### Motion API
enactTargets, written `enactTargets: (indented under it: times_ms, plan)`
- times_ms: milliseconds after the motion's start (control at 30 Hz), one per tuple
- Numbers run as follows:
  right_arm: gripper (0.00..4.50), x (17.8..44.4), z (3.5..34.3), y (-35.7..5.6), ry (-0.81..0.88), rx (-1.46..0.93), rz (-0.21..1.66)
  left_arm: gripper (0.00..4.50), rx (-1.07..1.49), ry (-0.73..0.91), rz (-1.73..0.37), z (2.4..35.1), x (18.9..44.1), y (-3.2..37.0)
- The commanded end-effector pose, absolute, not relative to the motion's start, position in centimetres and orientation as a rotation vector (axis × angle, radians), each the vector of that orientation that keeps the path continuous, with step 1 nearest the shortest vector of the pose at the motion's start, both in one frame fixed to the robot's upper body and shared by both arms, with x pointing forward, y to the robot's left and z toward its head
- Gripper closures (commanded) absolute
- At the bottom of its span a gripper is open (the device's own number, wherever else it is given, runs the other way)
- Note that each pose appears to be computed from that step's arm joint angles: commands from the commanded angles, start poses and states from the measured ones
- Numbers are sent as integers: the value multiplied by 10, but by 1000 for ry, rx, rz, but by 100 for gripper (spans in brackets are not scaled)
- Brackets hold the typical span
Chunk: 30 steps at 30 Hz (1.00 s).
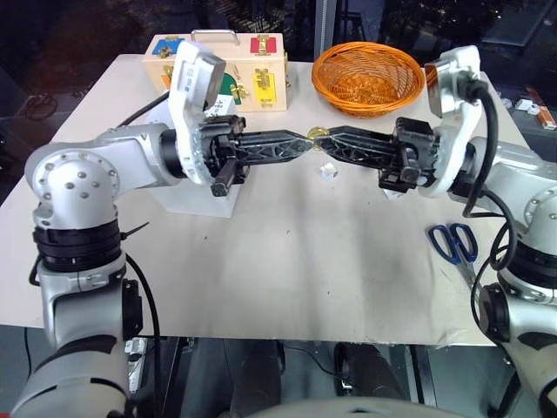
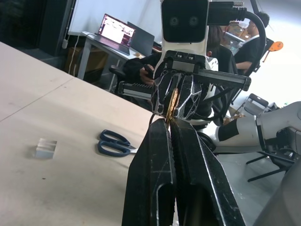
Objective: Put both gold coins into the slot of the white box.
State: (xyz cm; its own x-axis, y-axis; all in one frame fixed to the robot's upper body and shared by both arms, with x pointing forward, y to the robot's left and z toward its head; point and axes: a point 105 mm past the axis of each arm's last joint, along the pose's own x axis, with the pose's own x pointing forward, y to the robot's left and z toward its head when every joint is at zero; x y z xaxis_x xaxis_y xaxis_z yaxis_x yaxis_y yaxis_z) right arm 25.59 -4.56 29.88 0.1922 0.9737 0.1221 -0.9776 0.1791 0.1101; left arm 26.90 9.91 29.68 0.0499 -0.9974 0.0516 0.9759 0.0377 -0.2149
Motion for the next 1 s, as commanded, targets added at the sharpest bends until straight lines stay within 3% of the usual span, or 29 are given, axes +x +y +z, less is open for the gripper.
enactTargets:
  times_ms: [33,700,733,1000]
  plan:
    - [450,242,302,-41,-46,164,1444,445,-180,74,-1545,306,265,97]
    - [450,238,303,-41,-47,195,1460,445,-212,54,-1565,308,260,98]
    - [391,239,303,-41,-52,193,1455,450,-215,51,-1562,309,260,98]
    - [42,241,303,-45,-67,168,1423,450,-243,41,-1550,311,260,100]
